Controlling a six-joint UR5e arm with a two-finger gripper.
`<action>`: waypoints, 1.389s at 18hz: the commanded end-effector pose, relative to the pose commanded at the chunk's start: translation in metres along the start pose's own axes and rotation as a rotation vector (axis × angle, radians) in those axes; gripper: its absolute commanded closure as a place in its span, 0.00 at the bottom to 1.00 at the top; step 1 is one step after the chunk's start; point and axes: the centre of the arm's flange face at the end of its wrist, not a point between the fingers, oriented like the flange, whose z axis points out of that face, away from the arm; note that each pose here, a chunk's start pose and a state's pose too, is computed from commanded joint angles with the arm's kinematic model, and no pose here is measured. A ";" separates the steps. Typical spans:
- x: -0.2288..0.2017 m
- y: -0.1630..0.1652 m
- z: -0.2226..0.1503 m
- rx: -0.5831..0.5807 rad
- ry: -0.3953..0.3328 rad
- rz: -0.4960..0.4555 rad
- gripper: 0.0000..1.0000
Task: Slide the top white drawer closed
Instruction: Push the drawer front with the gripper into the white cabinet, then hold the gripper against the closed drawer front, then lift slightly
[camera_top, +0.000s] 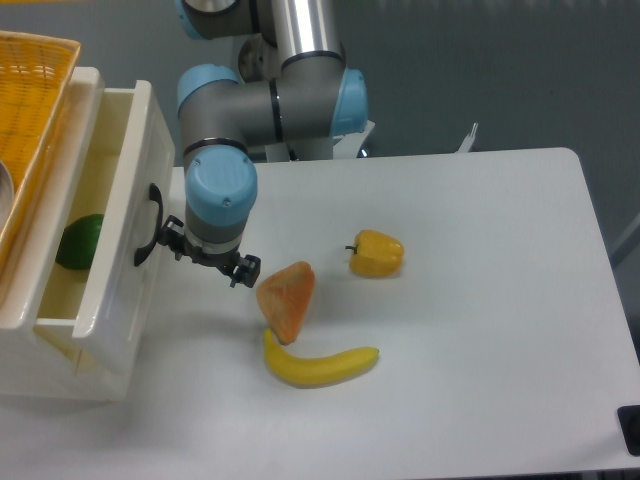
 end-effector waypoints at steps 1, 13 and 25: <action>0.001 0.000 -0.001 0.001 -0.001 0.000 0.00; 0.024 -0.005 -0.006 0.009 -0.015 0.039 0.00; 0.033 -0.006 -0.007 0.010 -0.017 0.052 0.00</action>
